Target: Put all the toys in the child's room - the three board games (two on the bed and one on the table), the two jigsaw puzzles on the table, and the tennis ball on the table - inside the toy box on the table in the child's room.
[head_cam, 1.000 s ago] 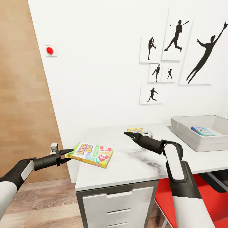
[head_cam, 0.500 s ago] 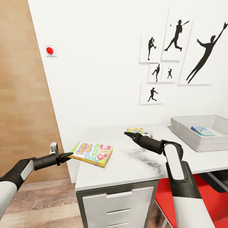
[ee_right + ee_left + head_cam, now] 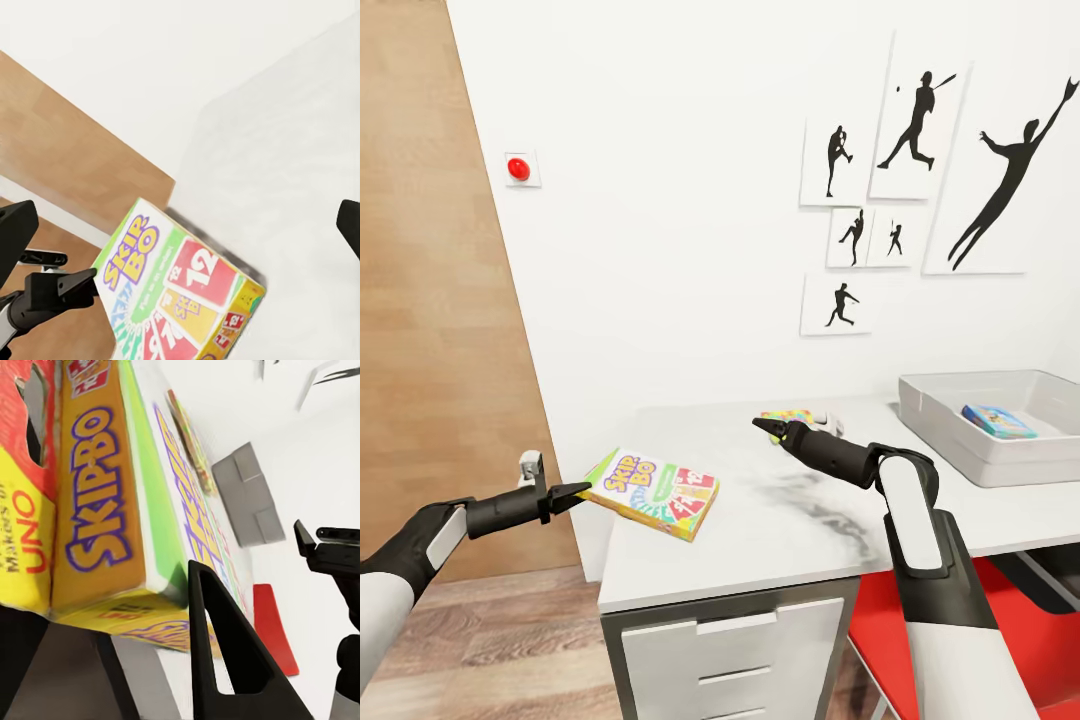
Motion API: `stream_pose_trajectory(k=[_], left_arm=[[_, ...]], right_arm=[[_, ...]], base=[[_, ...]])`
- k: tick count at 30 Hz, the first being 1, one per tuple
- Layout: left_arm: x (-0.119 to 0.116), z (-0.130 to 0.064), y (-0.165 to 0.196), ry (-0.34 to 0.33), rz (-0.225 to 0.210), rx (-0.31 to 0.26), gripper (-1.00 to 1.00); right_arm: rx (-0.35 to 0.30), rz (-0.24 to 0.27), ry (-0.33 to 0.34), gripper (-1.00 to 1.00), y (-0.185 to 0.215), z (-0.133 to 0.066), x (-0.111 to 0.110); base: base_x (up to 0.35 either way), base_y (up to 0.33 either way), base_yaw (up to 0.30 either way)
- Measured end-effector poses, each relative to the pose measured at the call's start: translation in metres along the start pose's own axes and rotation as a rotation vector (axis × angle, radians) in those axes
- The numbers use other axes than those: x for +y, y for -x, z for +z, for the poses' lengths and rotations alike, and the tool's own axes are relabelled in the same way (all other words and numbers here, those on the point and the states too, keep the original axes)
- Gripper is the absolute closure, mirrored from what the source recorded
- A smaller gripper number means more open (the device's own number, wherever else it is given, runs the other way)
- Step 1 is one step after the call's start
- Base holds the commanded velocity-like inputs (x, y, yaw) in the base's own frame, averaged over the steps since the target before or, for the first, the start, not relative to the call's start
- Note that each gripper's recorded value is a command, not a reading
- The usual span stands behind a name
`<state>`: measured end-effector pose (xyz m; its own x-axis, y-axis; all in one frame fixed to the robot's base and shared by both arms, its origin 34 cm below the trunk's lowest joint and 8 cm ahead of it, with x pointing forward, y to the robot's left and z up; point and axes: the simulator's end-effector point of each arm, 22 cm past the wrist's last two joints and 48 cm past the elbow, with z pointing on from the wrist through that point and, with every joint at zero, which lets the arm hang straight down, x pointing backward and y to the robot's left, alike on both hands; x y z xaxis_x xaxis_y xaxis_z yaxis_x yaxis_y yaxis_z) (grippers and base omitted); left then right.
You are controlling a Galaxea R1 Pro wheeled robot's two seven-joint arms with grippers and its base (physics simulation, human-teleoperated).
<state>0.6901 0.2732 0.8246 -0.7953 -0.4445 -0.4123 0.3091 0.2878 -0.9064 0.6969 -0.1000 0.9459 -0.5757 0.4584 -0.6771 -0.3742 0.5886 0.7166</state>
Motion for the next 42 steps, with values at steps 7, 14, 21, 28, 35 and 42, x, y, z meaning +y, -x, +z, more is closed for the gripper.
stream_pose_trajectory(k=[7,14,21,28,35,42], left_arm=[[-0.012,-0.001,0.008,-0.002,0.004,-0.002,1.0],[-0.025,-0.003,0.016,-0.003,0.004,-0.004,1.0],[-0.037,-0.005,0.023,-0.005,0.006,-0.003,1.0],[-0.056,-0.011,0.038,-0.041,0.007,-0.032,1.0],[-0.068,-0.013,0.045,-0.043,0.007,-0.037,1.0],[-0.08,-0.014,0.052,-0.044,0.008,-0.037,1.0]], right_arm=[[0.003,0.004,-0.007,-1.0,0.007,-0.003,0.004],[0.008,0.01,-0.011,-1.0,0.007,-0.009,0.009],[0.027,0.032,-0.032,-1.0,-0.009,-0.02,0.004],[0.041,0.062,0.057,-1.0,-0.016,-0.027,0.025],[0.048,0.1,0.196,-1.0,-0.024,-0.041,0.053],[0.056,0.121,0.236,-1.0,-0.025,-0.046,0.067]], base=[[0.0,0.0,0.0],[0.0,0.0,0.0],[0.0,0.0,0.0],[0.0,0.0,0.0],[0.0,0.0,0.0],[0.0,0.0,0.0]])
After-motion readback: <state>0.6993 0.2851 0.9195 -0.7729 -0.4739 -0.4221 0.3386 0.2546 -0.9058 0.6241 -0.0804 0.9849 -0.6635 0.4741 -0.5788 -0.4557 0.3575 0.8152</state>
